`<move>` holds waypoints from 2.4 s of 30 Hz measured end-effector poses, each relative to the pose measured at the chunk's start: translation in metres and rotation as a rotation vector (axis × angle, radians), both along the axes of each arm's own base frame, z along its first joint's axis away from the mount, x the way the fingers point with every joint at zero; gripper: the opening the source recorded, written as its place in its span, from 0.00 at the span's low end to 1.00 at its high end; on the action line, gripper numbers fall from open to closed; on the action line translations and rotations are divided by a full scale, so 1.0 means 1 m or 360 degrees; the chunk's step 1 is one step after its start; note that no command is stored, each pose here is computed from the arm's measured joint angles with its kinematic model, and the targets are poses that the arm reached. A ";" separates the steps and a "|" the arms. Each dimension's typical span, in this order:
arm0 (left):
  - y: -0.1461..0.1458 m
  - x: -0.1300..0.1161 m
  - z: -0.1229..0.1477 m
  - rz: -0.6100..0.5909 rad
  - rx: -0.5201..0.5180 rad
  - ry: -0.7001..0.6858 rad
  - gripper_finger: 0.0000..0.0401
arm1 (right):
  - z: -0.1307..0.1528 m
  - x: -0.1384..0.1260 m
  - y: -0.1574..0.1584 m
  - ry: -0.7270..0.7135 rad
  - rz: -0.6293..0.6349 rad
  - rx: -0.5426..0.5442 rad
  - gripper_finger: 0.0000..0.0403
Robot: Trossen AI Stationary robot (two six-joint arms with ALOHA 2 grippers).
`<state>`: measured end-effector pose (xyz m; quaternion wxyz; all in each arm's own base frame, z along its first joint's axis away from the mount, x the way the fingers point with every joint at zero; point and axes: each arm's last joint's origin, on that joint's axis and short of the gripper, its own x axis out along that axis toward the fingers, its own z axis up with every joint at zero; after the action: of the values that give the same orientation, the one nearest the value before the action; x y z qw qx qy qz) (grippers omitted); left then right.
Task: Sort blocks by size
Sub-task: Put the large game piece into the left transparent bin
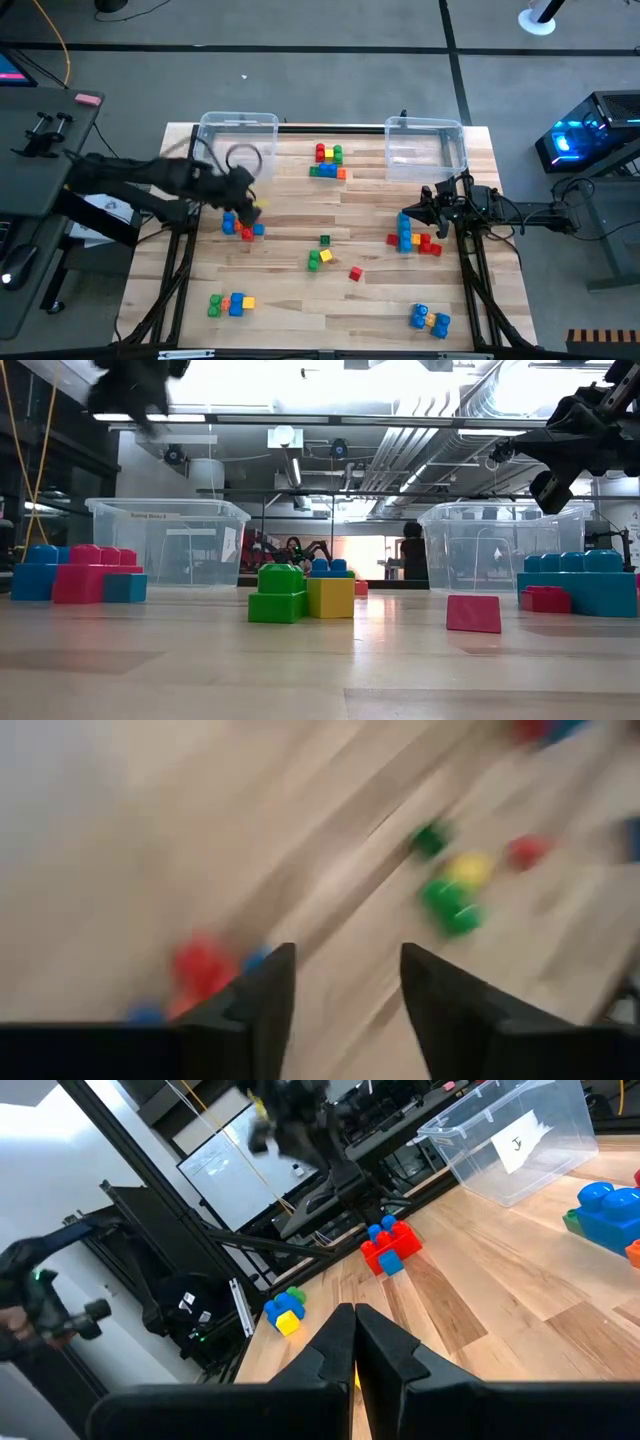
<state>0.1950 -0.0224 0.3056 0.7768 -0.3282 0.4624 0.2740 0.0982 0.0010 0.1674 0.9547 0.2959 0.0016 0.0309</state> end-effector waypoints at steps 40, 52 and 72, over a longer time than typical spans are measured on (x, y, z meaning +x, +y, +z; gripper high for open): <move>0.013 0.026 -0.142 0.0768 -0.0160 0.0613 0.25 | 0.000 0.000 0.000 0.0000 0.0000 0.0000 0.01; 0.022 0.028 -0.064 0.0617 -0.0112 0.0084 0.18 | 0.000 0.000 0.000 0.0001 0.0000 0.0000 0.01; 0.157 -0.023 0.022 0.0570 0.0691 0.0445 0.23 | 0.000 0.000 0.000 0.0002 0.0000 0.0000 0.01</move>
<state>0.1725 0.1350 0.3275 0.6970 -0.1901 0.4302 0.5413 0.0983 0.0010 0.1674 0.9548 0.2958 0.0021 0.0306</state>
